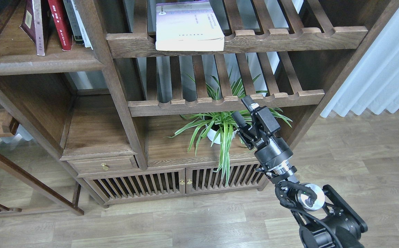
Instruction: Organize books on shelf
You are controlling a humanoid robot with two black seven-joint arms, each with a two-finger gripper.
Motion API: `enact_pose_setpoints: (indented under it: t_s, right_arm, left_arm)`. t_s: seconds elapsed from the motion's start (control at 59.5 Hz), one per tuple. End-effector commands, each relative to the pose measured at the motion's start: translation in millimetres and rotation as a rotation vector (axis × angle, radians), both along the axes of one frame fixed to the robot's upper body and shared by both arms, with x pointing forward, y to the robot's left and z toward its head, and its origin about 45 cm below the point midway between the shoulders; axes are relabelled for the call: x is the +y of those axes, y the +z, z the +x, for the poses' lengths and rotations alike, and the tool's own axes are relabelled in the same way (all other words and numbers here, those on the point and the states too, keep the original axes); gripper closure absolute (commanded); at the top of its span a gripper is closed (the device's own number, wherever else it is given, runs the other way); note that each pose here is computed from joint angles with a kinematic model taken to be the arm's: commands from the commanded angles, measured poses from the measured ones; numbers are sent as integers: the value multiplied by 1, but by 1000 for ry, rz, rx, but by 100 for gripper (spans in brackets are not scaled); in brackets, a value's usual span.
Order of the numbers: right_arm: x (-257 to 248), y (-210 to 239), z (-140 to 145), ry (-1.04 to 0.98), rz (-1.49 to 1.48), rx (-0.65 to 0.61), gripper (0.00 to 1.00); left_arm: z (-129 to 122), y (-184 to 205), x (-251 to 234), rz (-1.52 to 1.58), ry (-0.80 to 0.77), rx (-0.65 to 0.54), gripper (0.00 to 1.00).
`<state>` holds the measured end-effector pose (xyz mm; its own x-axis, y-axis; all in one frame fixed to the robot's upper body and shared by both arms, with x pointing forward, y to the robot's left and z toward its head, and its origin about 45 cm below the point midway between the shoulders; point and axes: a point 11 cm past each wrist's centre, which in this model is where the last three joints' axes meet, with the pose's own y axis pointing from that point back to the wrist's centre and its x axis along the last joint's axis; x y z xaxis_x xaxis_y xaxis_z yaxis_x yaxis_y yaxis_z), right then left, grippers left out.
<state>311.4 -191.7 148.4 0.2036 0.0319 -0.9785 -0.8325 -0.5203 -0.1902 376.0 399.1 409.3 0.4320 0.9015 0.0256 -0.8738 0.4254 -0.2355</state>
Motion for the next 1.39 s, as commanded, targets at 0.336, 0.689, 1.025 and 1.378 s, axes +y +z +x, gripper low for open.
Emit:
enact_pose_setpoints:
  t_s: [0.336, 0.689, 1.025, 1.378]
  right_arm:
    - [24, 39, 24, 64, -45, -139, 3]
    - [47, 67, 26, 108, -24, -226, 3]
    - [89, 78, 5, 248, -39, -281, 3]
    - [116, 96, 17, 322, -151, -289, 3]
  left_arm:
    - [-9, -87, -26, -227, -21, 139, 18]
    - [-33, -163, -52, -341, -29, 324, 18]
    - [-72, -232, -81, -524, 7, 466, 17]
    - [-101, -254, -49, -695, 151, 460, 11]
